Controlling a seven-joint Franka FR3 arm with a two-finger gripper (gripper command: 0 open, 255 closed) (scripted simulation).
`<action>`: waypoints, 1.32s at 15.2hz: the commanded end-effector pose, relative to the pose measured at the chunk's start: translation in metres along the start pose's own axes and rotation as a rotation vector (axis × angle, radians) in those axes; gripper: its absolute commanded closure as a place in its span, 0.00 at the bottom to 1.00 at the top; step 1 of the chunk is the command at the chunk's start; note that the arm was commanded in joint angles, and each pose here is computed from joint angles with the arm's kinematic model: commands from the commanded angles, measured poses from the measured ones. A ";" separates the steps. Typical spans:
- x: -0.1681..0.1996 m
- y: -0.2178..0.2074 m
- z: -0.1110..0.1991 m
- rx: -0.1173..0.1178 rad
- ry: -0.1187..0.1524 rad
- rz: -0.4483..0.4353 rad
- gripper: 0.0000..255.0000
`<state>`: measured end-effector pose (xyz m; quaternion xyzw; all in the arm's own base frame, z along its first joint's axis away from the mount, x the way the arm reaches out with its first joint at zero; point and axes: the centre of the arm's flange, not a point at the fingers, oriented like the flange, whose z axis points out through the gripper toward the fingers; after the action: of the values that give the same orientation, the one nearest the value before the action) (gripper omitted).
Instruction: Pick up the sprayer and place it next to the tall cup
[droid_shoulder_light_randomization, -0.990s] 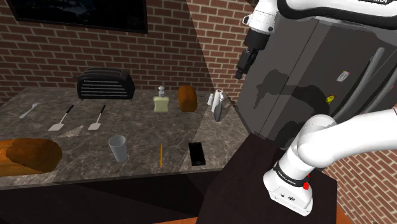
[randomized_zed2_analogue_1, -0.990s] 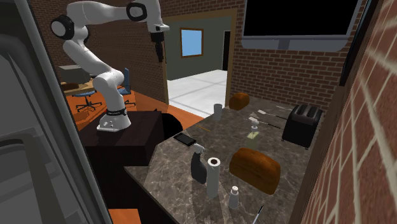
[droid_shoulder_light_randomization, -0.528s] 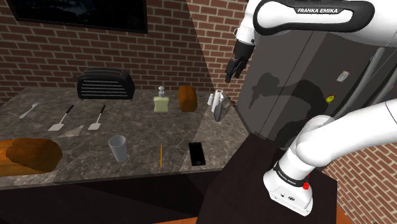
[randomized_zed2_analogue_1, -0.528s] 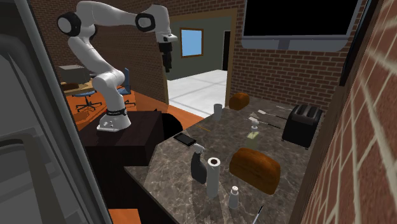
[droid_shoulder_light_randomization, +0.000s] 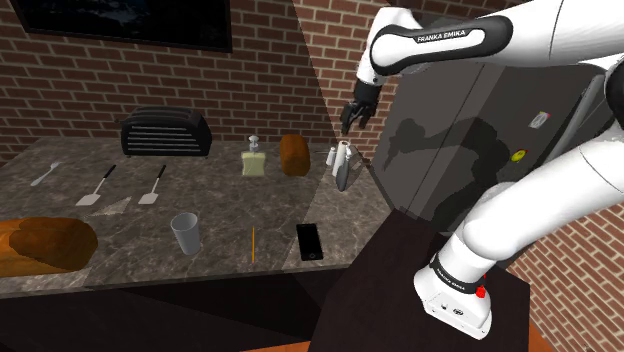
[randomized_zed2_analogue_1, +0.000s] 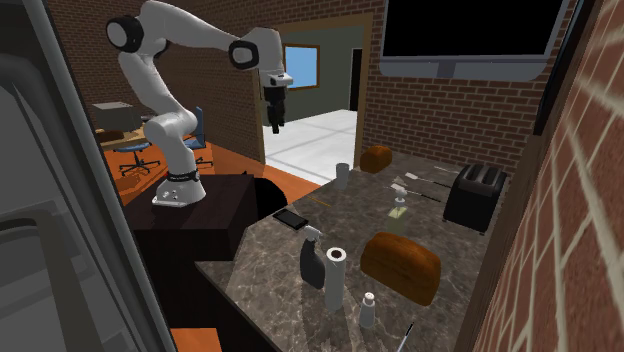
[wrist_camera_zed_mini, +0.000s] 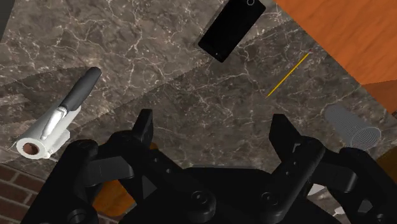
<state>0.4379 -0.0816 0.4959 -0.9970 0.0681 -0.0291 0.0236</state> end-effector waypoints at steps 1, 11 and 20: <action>0.015 0.015 0.018 -0.006 0.001 0.036 0.00; 0.077 0.097 0.097 -0.034 -0.002 0.208 0.00; 0.119 0.181 0.166 -0.060 -0.005 0.364 0.00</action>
<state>0.5413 -0.2602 0.3332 -0.9707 0.2393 -0.0204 0.0005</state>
